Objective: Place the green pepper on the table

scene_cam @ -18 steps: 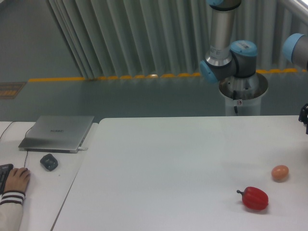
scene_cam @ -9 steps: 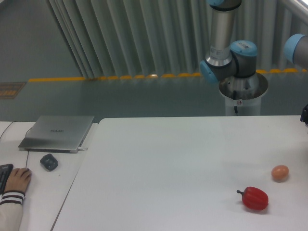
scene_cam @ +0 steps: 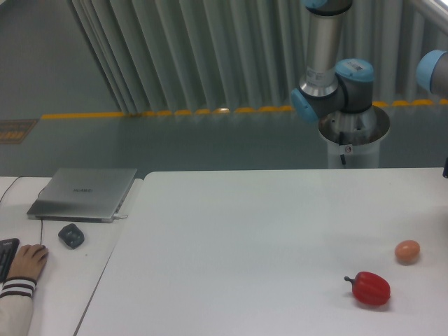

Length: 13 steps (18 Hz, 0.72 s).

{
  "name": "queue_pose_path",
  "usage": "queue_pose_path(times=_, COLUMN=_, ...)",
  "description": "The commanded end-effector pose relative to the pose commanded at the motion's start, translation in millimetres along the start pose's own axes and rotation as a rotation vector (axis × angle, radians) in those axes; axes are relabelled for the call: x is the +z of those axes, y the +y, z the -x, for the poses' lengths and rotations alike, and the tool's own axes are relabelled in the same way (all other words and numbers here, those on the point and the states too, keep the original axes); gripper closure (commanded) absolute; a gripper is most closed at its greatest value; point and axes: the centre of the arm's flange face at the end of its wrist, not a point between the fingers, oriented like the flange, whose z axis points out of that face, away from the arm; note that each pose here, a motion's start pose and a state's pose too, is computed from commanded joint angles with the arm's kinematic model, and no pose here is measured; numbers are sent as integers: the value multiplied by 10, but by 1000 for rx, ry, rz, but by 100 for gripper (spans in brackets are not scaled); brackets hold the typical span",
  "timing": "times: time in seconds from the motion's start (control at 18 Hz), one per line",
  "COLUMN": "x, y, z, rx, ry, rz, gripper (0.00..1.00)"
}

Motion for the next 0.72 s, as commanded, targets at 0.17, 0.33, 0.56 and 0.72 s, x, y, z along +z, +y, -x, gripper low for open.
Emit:
queue_pose_path(times=0.17, x=-41, y=51, z=61, rx=28, ry=-26, rz=49, gripper=0)
queue_pose_path(times=0.33, x=-55, y=68, z=181, rx=102, ry=-46, rz=85, gripper=0)
queue_pose_path(times=0.56, x=55, y=66, z=333, rx=202, ry=-82, rz=192, gripper=0)
queue_pose_path(times=0.72, x=137, y=9, z=401, rx=252, ry=-103, rz=191, gripper=0)
